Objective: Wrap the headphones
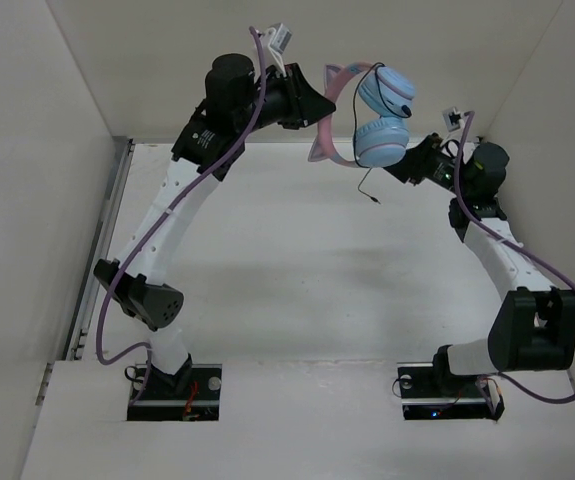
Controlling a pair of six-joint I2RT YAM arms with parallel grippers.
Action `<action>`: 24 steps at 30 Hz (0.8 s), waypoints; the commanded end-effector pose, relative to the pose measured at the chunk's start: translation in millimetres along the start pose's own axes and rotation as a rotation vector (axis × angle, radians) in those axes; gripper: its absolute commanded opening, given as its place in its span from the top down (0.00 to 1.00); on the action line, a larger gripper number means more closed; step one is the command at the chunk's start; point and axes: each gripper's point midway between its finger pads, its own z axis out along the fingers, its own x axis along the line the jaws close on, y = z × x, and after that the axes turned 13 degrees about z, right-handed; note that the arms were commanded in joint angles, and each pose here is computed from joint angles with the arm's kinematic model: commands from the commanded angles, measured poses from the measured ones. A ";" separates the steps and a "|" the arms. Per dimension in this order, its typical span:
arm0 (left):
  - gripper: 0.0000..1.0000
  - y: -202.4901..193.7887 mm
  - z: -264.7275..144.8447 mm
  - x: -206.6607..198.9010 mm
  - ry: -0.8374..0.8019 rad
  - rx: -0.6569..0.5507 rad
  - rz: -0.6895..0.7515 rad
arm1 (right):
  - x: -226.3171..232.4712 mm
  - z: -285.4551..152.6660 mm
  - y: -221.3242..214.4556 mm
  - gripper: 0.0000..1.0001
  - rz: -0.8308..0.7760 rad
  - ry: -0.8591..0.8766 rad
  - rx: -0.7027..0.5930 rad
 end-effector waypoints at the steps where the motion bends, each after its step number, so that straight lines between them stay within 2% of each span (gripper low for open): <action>1: 1.00 59.2 -26.4 -30.8 -0.075 -0.169 0.032 | 19.4 -2.0 16.8 0.55 -0.103 0.041 -0.024; 13: 1.00 59.6 -26.8 -45.3 -0.107 -0.172 0.034 | 39.0 22.8 -6.9 0.55 -0.084 0.104 0.037; 24: 1.00 67.1 -31.4 -61.4 -0.137 -0.190 0.046 | 28.1 29.3 -11.5 0.55 -0.070 0.093 0.046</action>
